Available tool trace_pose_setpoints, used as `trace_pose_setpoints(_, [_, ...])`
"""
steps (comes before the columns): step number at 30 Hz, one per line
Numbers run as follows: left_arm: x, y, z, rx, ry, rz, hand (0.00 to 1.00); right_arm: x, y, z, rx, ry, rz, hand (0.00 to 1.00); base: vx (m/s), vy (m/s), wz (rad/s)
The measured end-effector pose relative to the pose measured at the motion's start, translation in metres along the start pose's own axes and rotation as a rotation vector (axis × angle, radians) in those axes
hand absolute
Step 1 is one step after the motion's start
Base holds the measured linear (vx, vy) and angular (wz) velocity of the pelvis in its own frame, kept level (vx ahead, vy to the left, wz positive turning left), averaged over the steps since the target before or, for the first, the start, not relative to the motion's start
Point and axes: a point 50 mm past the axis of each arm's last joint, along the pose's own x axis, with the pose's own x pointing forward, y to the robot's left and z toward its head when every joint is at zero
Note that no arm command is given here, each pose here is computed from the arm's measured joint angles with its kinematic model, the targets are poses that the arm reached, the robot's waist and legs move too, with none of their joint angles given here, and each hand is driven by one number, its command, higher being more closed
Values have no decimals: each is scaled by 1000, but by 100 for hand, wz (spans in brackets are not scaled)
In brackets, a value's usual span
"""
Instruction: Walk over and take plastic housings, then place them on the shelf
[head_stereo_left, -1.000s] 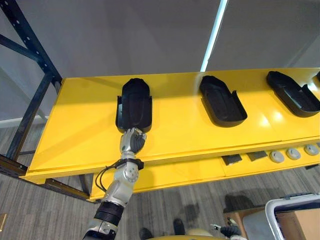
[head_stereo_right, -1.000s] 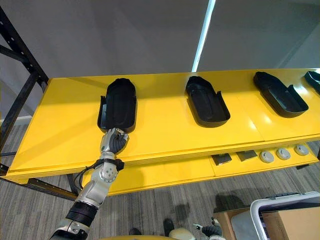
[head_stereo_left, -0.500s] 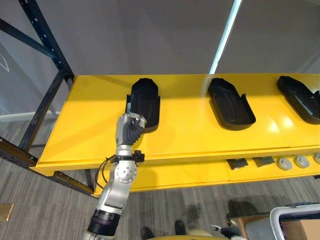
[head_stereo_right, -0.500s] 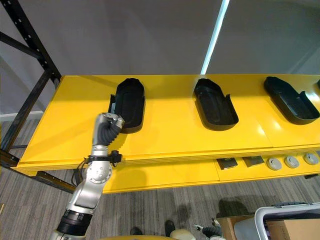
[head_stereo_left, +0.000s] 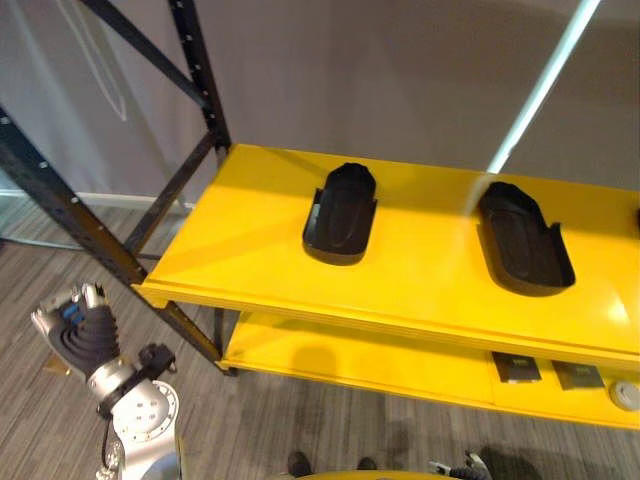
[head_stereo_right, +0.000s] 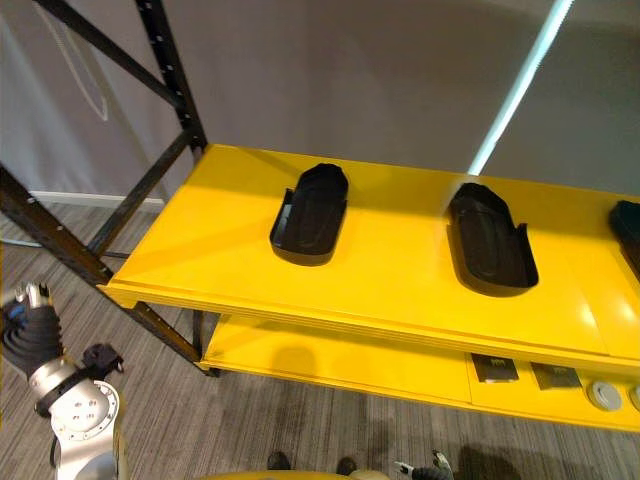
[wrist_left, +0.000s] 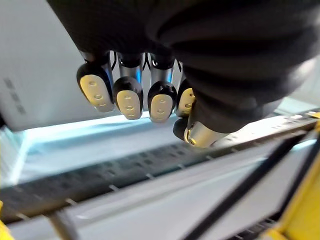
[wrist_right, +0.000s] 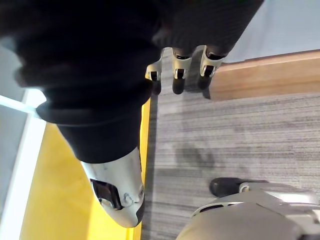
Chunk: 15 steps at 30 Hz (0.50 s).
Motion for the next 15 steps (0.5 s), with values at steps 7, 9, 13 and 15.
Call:
trace_pose_setpoints(7, [-36, -26, -93, 160, 414, -314, 0, -3, 16, 6, 41, -15, 32, 0, 28, 8, -6])
trace_pose_setpoints(9, [-45, -27, -108, 177, 491, -347, 0, -4, 22, 6, 60, -9, 41, 0, 79, 14, -9])
trace_pose_setpoints(13, [-57, -28, -127, 209, 585, -382, 0, -4, 23, 5, 93, 4, 33, 0, 109, 13, -11])
trace_pose_setpoints(15, [-61, -30, -132, 223, 615, -397, 0, -1, 21, 7, 100, 13, 25, 0, 71, -5, -3])
